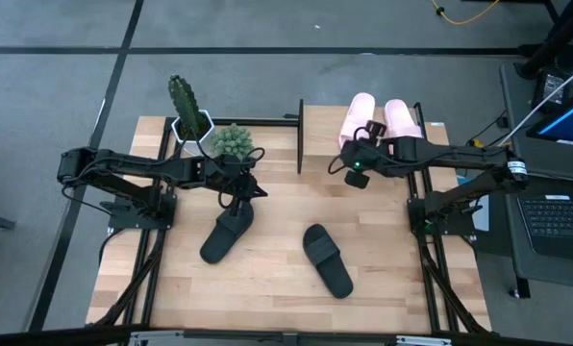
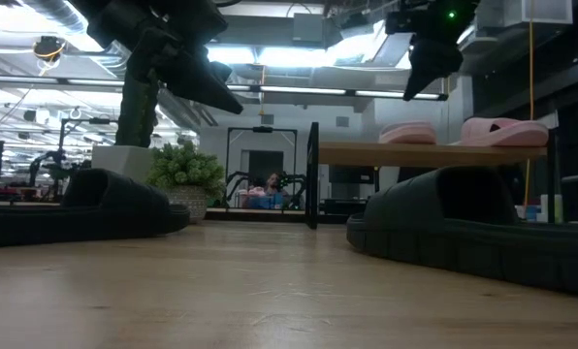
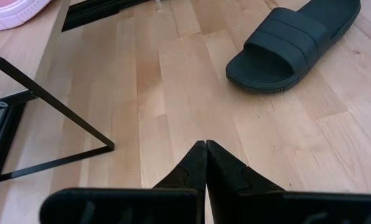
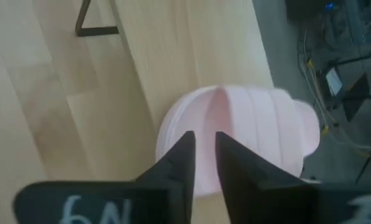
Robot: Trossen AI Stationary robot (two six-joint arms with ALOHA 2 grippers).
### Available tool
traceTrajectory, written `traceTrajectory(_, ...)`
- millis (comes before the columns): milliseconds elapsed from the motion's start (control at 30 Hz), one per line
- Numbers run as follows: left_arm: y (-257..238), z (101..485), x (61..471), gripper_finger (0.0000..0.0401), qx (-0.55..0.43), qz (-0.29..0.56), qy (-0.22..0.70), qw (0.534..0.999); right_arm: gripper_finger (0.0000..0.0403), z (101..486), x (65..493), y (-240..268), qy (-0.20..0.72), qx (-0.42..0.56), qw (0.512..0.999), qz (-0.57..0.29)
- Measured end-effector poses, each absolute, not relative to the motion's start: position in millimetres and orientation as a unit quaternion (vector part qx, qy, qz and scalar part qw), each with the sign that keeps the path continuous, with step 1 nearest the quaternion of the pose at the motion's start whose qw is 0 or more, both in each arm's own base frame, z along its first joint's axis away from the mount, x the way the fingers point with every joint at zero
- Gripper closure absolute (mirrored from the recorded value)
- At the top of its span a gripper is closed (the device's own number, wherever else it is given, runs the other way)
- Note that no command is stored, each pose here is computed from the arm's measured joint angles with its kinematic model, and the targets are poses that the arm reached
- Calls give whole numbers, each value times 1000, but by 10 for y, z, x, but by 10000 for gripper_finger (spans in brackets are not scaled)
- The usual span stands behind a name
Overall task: Pick and place slides into the shelf
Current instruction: Put the pink slides on the shelf
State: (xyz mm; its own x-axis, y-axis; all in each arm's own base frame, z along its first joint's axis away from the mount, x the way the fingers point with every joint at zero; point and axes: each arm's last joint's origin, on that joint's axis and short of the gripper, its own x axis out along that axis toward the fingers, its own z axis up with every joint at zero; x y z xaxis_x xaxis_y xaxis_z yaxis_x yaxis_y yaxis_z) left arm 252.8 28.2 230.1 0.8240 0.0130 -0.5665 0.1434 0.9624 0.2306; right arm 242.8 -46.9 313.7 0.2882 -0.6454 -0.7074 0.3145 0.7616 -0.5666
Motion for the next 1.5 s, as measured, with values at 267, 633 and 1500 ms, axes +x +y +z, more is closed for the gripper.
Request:
traceTrajectory(267, 282, 2298, 2526, 401, 132, -35, 296, 945, 249, 3141, 2428, -560, 514, -164, 782, -312)
traceTrajectory(633, 282, 2298, 2526, 401, 132, -35, 296, 945, 211, 3046, 2456, -721, 548, -176, 756, -312)
traceTrajectory(1500, 280, 2278, 2512, 401, 131, -37, 308, 942, 232, 2908, 2540, -913, 567, -164, 737, -330)
